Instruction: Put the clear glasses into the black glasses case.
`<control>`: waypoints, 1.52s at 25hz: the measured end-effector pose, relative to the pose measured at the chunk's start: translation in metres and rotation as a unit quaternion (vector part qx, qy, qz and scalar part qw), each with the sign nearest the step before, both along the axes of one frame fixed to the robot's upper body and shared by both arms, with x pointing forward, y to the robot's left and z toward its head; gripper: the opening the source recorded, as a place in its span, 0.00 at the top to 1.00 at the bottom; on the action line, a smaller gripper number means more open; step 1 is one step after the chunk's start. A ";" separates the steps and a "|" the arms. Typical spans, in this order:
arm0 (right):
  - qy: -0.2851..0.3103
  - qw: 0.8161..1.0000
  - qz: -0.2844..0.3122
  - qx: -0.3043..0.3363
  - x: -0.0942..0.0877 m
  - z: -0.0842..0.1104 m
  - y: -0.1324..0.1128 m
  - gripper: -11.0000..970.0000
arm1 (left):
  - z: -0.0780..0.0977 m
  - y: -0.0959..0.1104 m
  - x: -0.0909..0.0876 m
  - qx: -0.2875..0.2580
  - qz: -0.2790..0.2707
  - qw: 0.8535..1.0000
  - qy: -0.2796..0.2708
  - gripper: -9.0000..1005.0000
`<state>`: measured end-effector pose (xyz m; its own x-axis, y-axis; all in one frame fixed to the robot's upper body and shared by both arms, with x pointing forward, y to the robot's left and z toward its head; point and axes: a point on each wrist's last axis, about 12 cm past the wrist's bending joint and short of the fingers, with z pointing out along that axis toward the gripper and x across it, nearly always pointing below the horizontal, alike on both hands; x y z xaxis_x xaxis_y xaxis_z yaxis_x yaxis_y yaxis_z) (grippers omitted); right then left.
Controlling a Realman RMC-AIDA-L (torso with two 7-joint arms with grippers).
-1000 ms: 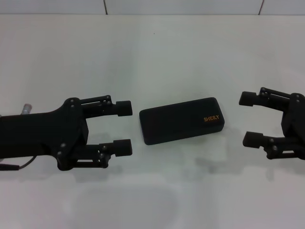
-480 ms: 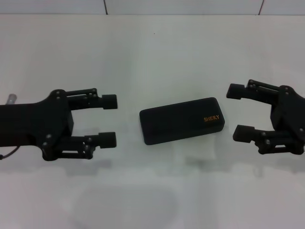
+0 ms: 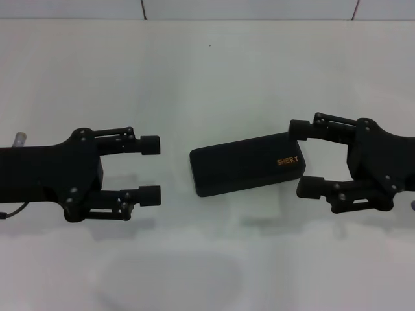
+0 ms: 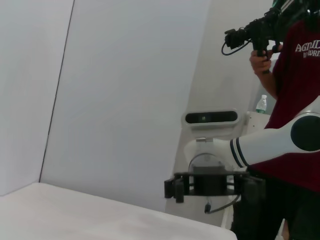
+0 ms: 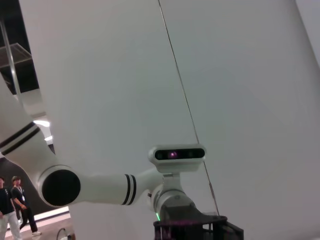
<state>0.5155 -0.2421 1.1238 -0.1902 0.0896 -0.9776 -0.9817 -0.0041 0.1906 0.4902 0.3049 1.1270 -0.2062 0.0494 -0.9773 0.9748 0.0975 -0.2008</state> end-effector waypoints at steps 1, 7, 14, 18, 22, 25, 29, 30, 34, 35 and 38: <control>0.000 1.000 -0.002 -0.002 0.001 0.000 0.000 0.09 | 0.000 0.000 0.000 -0.001 0.000 1.000 -0.003 0.22; 0.000 1.000 -0.004 -0.005 0.004 0.000 0.003 0.09 | 0.000 -0.001 0.000 -0.002 0.003 1.000 -0.009 0.22; 0.005 1.000 0.008 -0.003 0.007 0.001 0.010 0.09 | -0.002 0.001 -0.001 0.001 0.008 1.000 -0.008 0.22; 0.006 1.000 0.009 -0.003 0.007 0.001 0.010 0.09 | -0.003 0.001 -0.001 0.001 0.011 1.000 -0.006 0.22; 0.006 1.000 0.010 -0.003 0.007 0.001 0.010 0.09 | -0.004 0.001 -0.001 0.002 0.017 1.000 -0.004 0.22; 0.008 1.000 0.009 -0.003 0.006 0.000 0.009 0.09 | -0.005 0.001 -0.001 0.003 0.019 1.000 -0.004 0.22; 0.008 1.000 0.008 -0.002 0.005 -0.001 0.009 0.09 | -0.005 0.001 -0.001 0.003 0.020 1.000 -0.004 0.22; 0.009 1.000 0.008 -0.002 0.005 -0.001 0.009 0.09 | -0.005 0.001 -0.001 0.003 0.020 1.000 -0.003 0.22; 0.011 1.000 0.008 -0.001 0.004 -0.002 0.008 0.09 | -0.006 0.001 -0.001 0.001 0.022 1.000 0.000 0.22; 0.011 1.000 0.008 -0.001 0.004 -0.002 0.008 0.09 | -0.007 0.001 -0.001 0.001 0.022 1.000 0.001 0.22; 0.012 1.000 0.008 -0.001 0.003 -0.002 0.008 0.09 | -0.008 0.001 -0.002 0.000 0.022 1.000 0.004 0.22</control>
<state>0.5190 -0.2341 1.1219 -0.2145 0.0849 -0.9730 -0.9767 -0.0197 0.2136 0.4883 0.3056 1.1193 -0.2151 0.0392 -0.9758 0.9680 0.1408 -0.2077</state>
